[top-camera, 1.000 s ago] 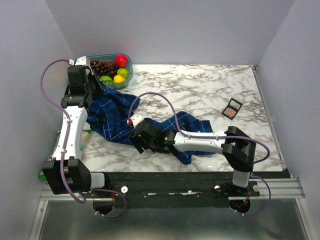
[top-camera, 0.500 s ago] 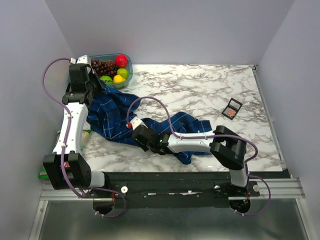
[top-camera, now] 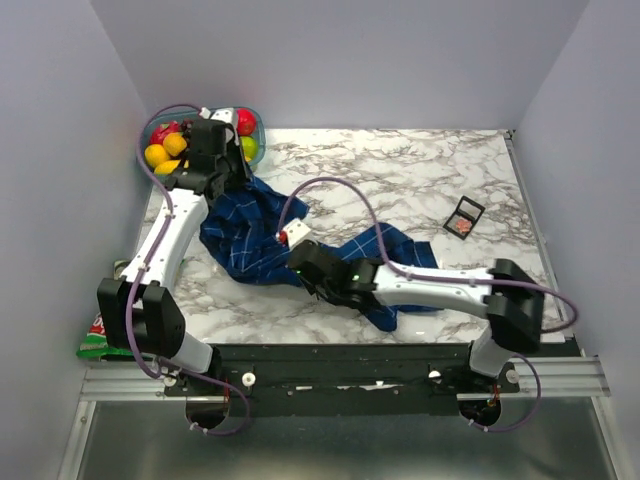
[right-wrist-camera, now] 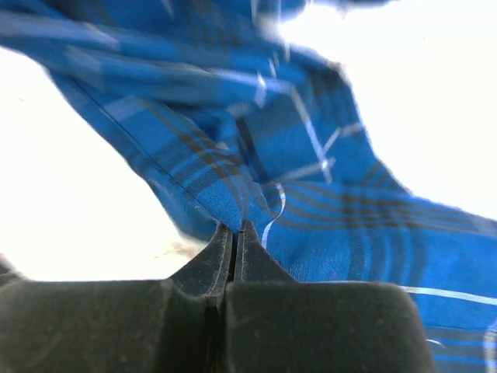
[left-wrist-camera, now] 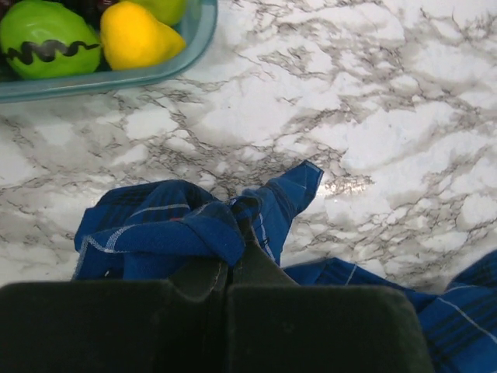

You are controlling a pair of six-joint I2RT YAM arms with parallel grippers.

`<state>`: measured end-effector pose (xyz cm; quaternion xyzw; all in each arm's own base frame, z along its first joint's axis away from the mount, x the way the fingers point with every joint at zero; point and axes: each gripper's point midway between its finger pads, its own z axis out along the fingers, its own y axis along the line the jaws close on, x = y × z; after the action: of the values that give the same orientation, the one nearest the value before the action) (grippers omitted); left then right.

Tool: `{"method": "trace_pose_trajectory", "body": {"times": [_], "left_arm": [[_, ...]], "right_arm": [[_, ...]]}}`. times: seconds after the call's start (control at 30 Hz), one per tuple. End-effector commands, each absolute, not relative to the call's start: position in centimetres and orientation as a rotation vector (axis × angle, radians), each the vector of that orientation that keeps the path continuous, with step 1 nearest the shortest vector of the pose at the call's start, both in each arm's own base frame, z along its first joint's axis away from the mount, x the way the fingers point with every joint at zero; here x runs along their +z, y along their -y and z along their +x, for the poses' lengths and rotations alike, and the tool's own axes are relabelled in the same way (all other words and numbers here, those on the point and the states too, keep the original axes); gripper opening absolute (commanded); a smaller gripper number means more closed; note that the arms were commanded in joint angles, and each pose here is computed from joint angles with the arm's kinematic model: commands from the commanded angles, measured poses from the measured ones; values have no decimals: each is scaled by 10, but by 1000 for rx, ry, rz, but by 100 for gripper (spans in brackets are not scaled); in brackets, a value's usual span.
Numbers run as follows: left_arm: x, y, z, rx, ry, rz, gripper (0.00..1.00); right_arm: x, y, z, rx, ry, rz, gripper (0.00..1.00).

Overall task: Pin the brooch onto the clothing
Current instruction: Adjust the crumpled clothing at the center of the board.

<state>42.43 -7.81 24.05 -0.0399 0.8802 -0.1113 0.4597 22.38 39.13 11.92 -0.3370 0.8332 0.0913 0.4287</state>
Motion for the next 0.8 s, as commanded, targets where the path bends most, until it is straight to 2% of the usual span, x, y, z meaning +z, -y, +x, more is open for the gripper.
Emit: {"method": "trace_pose_trajectory", "body": {"times": [0.0, 0.07, 0.1, 0.13, 0.17, 0.23, 0.4, 0.47, 0.5, 0.53, 0.6, 0.63, 0.77], "left_arm": [[229, 116, 424, -218, -2225, 80, 0], [226, 132, 421, -266, -2266, 167, 15], [222, 138, 422, -270, -2289, 188, 49], [232, 139, 424, -272, -2271, 188, 65], [240, 139, 424, -280, -2248, 185, 74], [276, 139, 420, -300, -2152, 184, 99], [379, 142, 382, -416, -1857, 211, 99], [387, 142, 367, -447, -1810, 225, 99], [401, 147, 346, -507, -1757, 271, 99], [383, 151, 336, -540, -1781, 296, 99], [382, 171, 304, -681, -1739, 400, 99], [359, 180, 293, -733, -1780, 451, 99], [310, 193, 254, -799, -1880, 607, 99]], "right_arm": [[203, -368, 207, 415, -1996, -725, 1], [232, -353, 206, 452, -1957, -677, 1], [241, -347, 207, 464, -1948, -659, 1], [247, -340, 212, 467, -1948, -632, 1], [250, -336, 211, 485, -1955, -635, 1], [263, -324, 217, 504, -1953, -592, 1], [277, -306, 224, 545, -1969, -544, 1], [287, -298, 228, 568, -1959, -511, 1], [292, -295, 230, 574, -1952, -494, 1], [297, -289, 234, 570, -1944, -473, 1], [306, -282, 239, 561, -1928, -456, 1], [309, -277, 243, 552, -1925, -440, 1], [322, -263, 250, 548, -1920, -421, 1]]}}
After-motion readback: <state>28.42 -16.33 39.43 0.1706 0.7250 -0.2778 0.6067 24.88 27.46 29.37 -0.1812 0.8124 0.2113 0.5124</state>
